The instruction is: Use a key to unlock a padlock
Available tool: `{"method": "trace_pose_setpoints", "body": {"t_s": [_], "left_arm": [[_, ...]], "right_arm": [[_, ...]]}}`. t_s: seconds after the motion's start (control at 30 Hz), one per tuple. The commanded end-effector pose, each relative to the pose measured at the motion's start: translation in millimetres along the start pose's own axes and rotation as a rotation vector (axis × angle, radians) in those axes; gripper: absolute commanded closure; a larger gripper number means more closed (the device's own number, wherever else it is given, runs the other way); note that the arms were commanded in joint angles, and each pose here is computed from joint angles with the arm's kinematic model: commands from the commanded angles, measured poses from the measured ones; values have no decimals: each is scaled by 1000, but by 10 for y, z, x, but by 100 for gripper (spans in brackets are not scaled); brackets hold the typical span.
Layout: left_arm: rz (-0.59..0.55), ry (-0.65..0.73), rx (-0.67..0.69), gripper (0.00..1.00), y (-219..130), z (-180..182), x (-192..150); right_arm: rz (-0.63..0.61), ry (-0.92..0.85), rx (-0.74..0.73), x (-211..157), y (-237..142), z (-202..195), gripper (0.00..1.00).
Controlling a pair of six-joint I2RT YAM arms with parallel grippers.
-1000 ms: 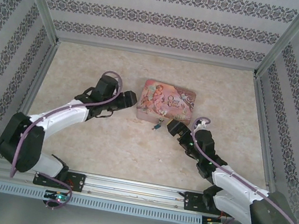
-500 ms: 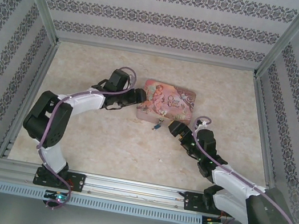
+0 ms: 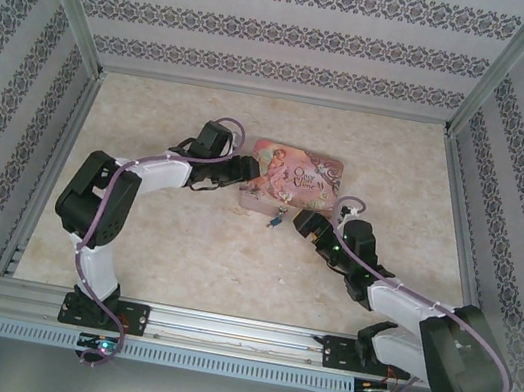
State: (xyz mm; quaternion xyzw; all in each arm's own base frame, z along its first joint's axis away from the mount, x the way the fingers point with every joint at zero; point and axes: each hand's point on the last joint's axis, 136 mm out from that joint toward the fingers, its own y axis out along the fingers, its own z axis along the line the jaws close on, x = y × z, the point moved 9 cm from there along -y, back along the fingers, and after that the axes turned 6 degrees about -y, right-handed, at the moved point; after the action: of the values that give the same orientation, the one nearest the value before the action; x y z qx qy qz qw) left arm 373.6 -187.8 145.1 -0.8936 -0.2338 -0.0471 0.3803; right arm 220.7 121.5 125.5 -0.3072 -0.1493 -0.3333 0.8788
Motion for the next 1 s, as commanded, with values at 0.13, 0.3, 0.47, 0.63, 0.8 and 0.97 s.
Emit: {"method": "trace_pose_setpoints", "body": {"t_s": [0.13,0.3,0.47,0.63,0.8,0.97], "left_arm": [[37,-43,81,39,-57,358,-261],[51,-65,97,40,-124,475,-407],[38,-90,107,40,-227,578,-541],[32,-97,115,39,-312,623,-619],[14,-100,95,39,-357,573,-598],[-9,-85,62,39,-411,456,-533]], "right_arm": [[-39,-67,54,229,76,111,2],[-34,-106,79,360,131,161,2],[-27,-150,99,471,207,203,2],[0,-169,127,529,310,237,2],[5,-162,127,528,343,224,1],[-4,-159,111,500,287,181,2]]}}
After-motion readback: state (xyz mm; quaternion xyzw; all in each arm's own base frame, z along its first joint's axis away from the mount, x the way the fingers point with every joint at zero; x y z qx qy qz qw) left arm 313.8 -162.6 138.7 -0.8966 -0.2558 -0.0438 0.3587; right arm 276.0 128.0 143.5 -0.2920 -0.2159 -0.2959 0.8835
